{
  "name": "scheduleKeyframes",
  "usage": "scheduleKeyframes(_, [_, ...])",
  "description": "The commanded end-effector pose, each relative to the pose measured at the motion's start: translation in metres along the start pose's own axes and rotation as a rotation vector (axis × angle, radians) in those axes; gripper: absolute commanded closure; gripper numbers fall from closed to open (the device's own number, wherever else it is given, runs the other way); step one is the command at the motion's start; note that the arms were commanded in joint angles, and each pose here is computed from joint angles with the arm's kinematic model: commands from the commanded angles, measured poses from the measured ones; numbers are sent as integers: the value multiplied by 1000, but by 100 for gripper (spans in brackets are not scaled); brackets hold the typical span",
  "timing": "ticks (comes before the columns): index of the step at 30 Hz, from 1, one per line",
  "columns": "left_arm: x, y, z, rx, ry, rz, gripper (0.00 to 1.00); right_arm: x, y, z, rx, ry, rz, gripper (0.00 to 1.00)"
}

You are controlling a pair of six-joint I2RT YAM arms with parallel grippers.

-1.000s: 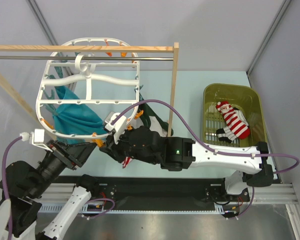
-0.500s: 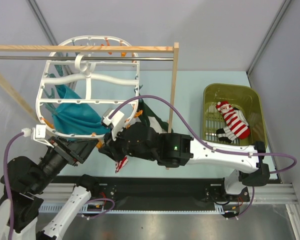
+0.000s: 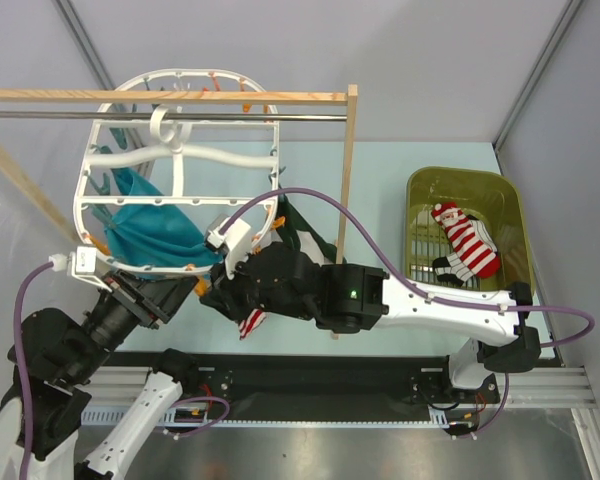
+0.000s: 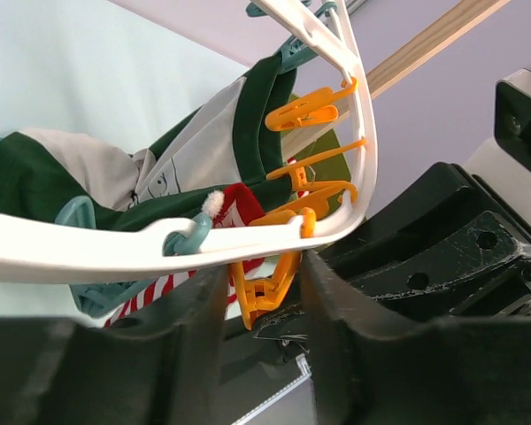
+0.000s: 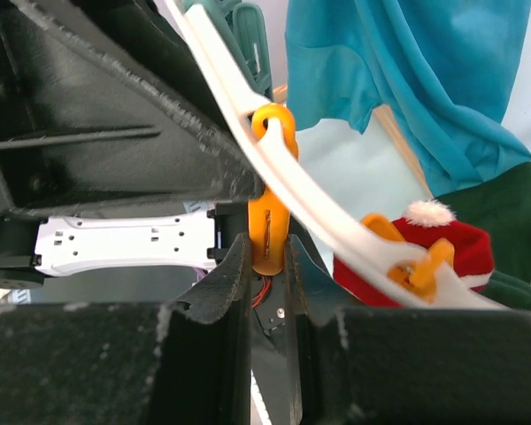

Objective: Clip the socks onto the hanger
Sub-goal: Open the clamp at the hanger.

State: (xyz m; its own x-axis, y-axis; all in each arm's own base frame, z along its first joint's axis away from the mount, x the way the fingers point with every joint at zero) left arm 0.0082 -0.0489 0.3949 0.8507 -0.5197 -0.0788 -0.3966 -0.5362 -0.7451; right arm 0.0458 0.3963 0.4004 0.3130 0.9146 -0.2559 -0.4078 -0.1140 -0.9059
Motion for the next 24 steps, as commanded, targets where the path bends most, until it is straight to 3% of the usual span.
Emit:
scheduleKeyframes(1, [2,-3,-7,-15,53,4,54,-14,-30,14,32,-77,-107,100])
scheduleKeyframes(2, [2,-3,-6,-15,51,2,48,-14,-30,15,33,-81,-104,100])
scheduleKeyframes(15, [8,-4,-6,-17,48,8,48,-12,-34,20,37,-116,-107,100])
scheduleKeyframes(20, [12,-6,-7,-17,53,2,58,-12,-32,20,35,-121,-91,100])
scheduleKeyframes(23, [14,-8,-7,-18,49,5,74,-13,-30,19,30,-128,-80,100])
scheduleKeyframes(24, [15,-8,-7,-17,46,10,81,-13,-29,18,38,-123,-72,90])
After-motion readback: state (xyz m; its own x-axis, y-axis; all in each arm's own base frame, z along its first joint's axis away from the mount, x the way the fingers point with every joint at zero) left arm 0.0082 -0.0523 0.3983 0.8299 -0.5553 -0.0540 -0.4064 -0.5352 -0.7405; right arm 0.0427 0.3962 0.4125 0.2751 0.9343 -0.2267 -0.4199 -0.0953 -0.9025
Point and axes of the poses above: each gripper's point midway between its finger pads, its own x axis out along the fingers, its own z axis along the line the jaws close on, y = z × x, the point moved 10 cm from there along -x, back along the fingers, and after that the axes turned 4 degrees about x, right-handed, at the moved point
